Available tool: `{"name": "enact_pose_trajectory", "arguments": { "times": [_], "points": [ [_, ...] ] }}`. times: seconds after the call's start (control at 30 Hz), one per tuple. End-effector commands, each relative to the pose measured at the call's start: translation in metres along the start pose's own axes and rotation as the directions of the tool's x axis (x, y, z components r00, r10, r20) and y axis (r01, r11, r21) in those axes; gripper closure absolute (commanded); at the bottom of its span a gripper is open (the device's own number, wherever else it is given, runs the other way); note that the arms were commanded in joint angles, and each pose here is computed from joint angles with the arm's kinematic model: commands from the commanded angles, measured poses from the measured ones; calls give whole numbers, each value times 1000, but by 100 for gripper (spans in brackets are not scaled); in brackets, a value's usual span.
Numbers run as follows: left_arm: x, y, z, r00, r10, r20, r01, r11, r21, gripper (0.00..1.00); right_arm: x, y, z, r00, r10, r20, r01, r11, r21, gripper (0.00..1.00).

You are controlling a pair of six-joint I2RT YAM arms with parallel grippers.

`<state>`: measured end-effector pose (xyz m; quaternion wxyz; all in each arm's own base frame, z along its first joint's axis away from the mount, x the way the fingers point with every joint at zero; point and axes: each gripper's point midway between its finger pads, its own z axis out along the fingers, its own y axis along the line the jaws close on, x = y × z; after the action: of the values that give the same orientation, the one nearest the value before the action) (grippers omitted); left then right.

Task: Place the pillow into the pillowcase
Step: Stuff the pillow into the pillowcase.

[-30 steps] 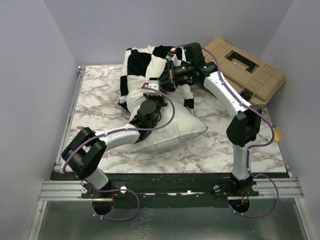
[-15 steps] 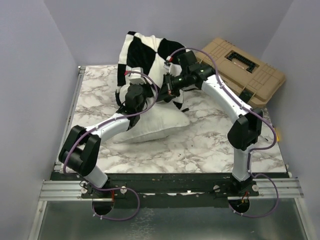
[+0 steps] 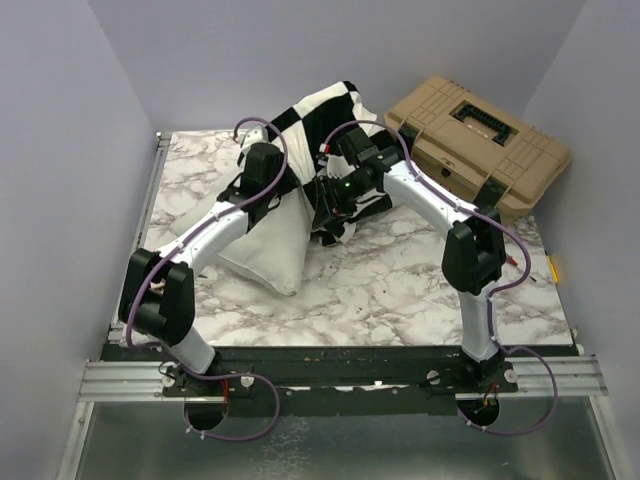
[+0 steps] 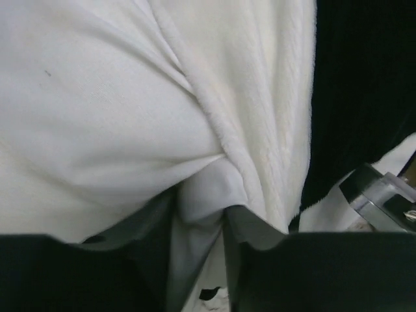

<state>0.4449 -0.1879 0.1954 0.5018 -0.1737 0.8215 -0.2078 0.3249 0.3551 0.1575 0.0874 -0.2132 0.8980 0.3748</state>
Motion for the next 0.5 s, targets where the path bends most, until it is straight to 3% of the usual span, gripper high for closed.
{"name": "enact_pose_trajectory", "arguments": {
  "times": [0.0,0.13,0.23,0.47],
  "points": [
    [-27,-11,-4,994,-2,-112,1,1000,-1,41,-6,19,-5,999,13,30,-13,1000,1,58],
    [-31,14,-35,970,66,-236,-105,982,-154,25,-43,26,-31,992,-9,125,0,998,70,32],
    [-33,49,-70,948,97,-304,-188,939,-289,15,-60,27,-54,983,-10,183,-13,992,122,19],
    [9,160,-151,893,-160,-422,-103,837,-537,6,-51,19,-78,980,-5,199,-38,976,214,3]
  ]
}}
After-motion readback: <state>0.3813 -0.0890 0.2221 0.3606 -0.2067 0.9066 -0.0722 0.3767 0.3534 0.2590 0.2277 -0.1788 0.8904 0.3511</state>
